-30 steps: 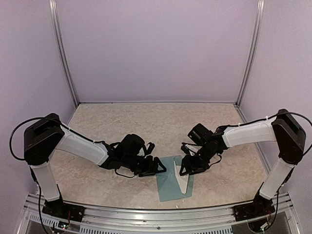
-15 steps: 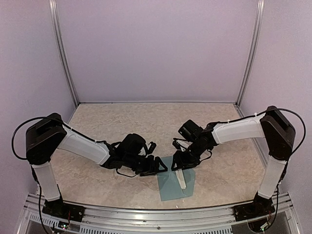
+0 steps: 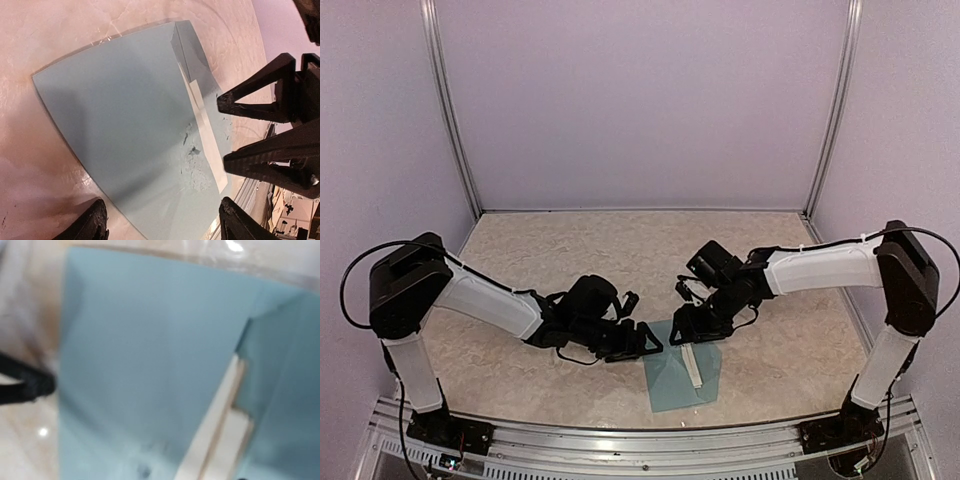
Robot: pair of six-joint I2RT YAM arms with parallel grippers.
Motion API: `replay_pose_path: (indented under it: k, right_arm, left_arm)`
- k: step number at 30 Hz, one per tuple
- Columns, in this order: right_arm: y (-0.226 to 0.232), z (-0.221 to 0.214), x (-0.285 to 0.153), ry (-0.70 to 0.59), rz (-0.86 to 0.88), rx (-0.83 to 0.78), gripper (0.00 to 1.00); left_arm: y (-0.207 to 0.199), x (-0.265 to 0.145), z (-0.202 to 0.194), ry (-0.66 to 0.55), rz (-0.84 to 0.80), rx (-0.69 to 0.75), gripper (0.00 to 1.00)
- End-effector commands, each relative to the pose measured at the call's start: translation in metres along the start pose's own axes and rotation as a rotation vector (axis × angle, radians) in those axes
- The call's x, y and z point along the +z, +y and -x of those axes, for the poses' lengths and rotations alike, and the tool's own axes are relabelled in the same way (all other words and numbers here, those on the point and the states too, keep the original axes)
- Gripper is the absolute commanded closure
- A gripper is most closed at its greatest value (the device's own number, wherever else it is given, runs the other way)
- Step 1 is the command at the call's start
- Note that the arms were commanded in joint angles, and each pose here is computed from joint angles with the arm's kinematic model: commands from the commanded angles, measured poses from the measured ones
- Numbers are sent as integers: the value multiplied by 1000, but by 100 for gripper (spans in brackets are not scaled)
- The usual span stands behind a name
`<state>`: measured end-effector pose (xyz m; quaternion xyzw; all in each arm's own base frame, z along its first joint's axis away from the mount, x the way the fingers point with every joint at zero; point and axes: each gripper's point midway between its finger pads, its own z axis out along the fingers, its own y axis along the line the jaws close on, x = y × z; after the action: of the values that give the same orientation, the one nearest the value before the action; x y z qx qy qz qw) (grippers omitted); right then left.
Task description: Place the letter into the envelope and seal it
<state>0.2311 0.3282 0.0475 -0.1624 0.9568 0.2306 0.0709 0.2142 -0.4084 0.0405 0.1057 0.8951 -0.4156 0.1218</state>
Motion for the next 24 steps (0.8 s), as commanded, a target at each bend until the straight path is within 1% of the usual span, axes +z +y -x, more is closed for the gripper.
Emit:
replay_pose_path:
  k: [1, 6, 11, 24]
  right_arm:
    - [-3, -18, -23, -16, -16, 52, 38]
    - [-2, -47, -18, 32, -2, 95, 39]
    - [10, -71, -4, 78, 26, 103, 39]
    - [24, -74, 14, 112, 38, 80, 39]
  left_arm:
    - [9, -10, -23, 38, 52, -15, 27]
    - [4, -14, -39, 61, 42, -28, 26]
    - [-1, -8, -51, 97, 11, -38, 26]
    - [0, 1, -59, 136, -15, -51, 28]
